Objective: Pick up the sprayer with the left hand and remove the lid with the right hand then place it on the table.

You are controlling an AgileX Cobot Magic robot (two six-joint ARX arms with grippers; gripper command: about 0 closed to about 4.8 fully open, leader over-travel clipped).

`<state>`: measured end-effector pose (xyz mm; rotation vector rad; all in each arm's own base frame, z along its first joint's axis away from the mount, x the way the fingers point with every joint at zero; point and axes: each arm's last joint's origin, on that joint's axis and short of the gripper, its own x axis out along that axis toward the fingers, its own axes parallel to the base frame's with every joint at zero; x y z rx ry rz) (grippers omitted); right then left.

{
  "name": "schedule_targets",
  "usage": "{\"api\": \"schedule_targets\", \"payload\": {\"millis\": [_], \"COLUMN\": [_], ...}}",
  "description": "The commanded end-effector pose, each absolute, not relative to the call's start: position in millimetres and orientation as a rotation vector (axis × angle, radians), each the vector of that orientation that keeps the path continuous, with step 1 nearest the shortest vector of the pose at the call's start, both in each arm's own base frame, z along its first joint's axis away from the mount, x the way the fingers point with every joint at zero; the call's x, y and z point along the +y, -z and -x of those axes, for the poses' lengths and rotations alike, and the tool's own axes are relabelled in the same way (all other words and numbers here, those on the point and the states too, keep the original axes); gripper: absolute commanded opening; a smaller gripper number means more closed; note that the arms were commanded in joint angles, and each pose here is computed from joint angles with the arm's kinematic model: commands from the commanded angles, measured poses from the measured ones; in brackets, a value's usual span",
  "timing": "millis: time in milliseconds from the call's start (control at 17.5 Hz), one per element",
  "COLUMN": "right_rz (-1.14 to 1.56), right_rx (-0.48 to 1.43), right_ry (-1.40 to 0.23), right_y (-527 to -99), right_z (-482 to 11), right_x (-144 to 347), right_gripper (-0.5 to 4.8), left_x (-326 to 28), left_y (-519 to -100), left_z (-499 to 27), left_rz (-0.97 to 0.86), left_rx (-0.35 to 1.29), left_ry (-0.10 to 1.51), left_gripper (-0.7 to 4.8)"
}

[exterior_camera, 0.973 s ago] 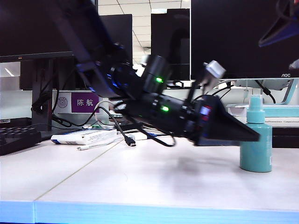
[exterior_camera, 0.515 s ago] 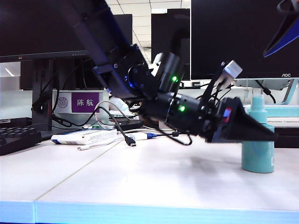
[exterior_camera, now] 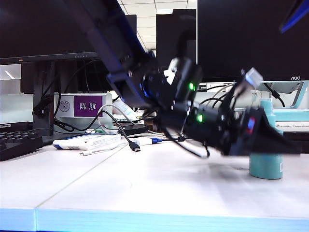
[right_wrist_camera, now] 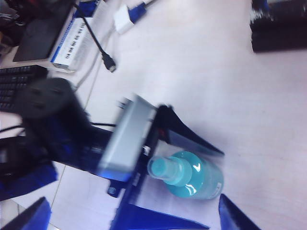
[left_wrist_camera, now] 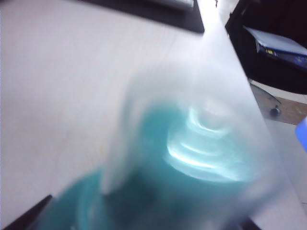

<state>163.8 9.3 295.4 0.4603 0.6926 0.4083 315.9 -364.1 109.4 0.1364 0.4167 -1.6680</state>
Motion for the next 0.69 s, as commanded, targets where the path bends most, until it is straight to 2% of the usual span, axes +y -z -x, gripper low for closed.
{"api": "schedule_targets", "payload": {"millis": [57, 401, 515, 630, 687], "right_rz": [-0.437, -0.425, -0.420, -0.416, -0.414], "right_rx": [0.760, 0.951, 0.944, 0.927, 0.920], "right_ry": [-0.417, -0.412, -0.415, -0.419, -0.420], "right_y": [-291, -277, -278, -280, -281], "right_z": [-158, -143, -143, -144, -145], "right_x": [10, 10, 10, 10, 10], "right_gripper": [4.79, 4.79, 4.79, 4.79, 4.79], "left_x": [-366, -366, -366, -365, -365], "left_y": [-111, -111, -111, -111, -111], "left_z": [-316, -316, -316, -316, -316], "left_rz": [-0.134, -0.139, -0.142, -0.142, -0.142], "left_rx": [0.396, 0.389, 0.386, 0.385, 0.385], "left_ry": [1.673, 1.676, 1.675, 1.674, 1.674], "left_gripper": [4.79, 4.79, 4.31, 3.24, 2.09]}}
